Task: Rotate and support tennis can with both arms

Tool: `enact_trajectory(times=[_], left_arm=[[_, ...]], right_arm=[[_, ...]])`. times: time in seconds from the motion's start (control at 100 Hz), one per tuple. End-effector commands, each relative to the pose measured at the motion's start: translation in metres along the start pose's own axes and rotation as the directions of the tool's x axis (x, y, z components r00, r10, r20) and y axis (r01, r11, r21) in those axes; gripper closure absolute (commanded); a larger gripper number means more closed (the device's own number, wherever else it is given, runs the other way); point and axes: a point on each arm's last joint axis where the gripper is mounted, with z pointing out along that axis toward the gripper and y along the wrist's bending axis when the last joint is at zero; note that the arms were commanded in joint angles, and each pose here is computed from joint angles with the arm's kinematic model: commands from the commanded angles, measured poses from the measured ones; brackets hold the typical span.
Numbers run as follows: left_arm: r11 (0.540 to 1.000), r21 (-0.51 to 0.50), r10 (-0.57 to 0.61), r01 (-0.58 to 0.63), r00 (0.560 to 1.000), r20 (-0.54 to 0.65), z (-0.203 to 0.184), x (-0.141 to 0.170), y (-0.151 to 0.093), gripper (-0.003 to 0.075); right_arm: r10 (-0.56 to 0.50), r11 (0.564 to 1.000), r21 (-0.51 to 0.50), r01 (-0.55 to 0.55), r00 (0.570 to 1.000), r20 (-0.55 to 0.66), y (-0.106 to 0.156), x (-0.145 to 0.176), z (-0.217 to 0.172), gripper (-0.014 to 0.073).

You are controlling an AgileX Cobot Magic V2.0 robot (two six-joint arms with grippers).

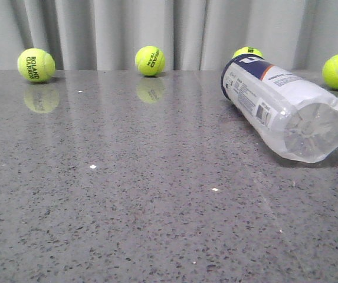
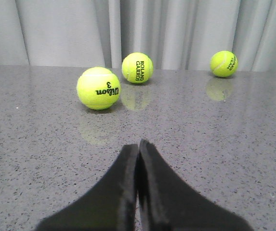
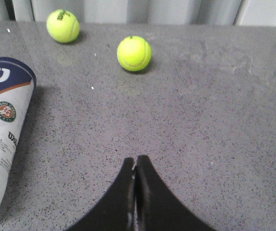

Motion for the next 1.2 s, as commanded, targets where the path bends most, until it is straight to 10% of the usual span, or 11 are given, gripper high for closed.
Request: enact_trajectory(times=[0.0,0.33,1.19], left_arm=[[1.000,0.005,-0.014,0.014,0.998,0.063,-0.001,0.006,0.000,0.0740],[1.000,0.005,-0.014,0.014,0.998,0.063,-0.001,0.006,0.000,0.0740],[1.000,0.005,-0.014,0.014,0.998,0.063,-0.001,0.006,0.000,0.0740]], right_arm=[[-0.004,1.000,-0.001,0.004,1.000,0.017,0.002,-0.026,0.004,0.0629],[-0.006,1.000,0.019,0.009,0.989,-0.146,0.003,-0.037,0.026,-0.0074],[-0.021,0.989,-0.142,-0.035,0.926,-0.376,0.037,-0.069,0.058,0.0004]])
